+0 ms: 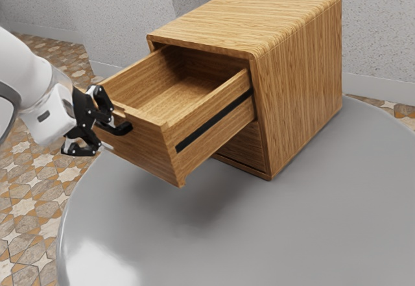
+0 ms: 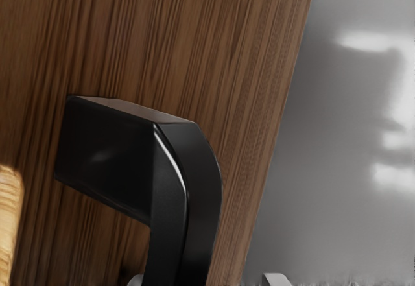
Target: Pull the drawer handle with one arm to open the drawer
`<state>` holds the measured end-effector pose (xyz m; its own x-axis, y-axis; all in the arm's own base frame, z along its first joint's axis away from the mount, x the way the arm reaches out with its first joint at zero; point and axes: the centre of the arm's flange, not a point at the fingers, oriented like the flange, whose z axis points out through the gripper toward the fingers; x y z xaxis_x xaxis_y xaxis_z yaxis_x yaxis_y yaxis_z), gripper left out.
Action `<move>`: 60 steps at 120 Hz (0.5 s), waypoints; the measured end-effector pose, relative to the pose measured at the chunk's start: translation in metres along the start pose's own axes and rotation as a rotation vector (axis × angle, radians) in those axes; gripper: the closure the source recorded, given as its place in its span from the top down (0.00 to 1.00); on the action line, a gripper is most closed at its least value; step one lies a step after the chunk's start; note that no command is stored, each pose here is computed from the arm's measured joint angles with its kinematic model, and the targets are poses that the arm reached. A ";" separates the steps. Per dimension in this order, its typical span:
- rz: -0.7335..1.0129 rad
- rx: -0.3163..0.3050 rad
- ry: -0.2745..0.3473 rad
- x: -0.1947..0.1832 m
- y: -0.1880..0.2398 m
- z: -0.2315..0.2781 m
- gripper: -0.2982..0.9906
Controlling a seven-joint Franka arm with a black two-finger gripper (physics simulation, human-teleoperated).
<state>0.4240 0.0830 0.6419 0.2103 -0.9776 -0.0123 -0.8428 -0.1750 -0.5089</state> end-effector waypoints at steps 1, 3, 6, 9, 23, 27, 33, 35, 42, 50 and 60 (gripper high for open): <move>0.000 0.000 0.000 0.000 0.000 0.000 0.37; 0.000 0.001 -0.001 0.000 0.000 -0.001 0.37; 0.000 0.001 -0.001 0.000 0.001 -0.001 0.37; 0.000 0.001 -0.002 0.000 0.001 -0.001 0.36; -0.003 0.002 -0.002 0.000 0.000 -0.002 0.41; -0.004 0.003 -0.001 0.001 0.000 -0.003 0.39; -0.004 0.006 -0.001 0.001 0.000 -0.004 0.35; -0.005 0.007 0.000 0.001 -0.001 -0.004 0.34; -0.004 0.013 0.001 0.002 -0.002 -0.007 0.33; -0.001 0.020 0.001 0.004 -0.003 -0.010 0.37; 0.004 0.026 0.001 0.007 -0.005 -0.013 0.43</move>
<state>0.4230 0.0749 0.6553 0.2065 -0.9784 -0.0138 -0.8306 -0.1678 -0.5309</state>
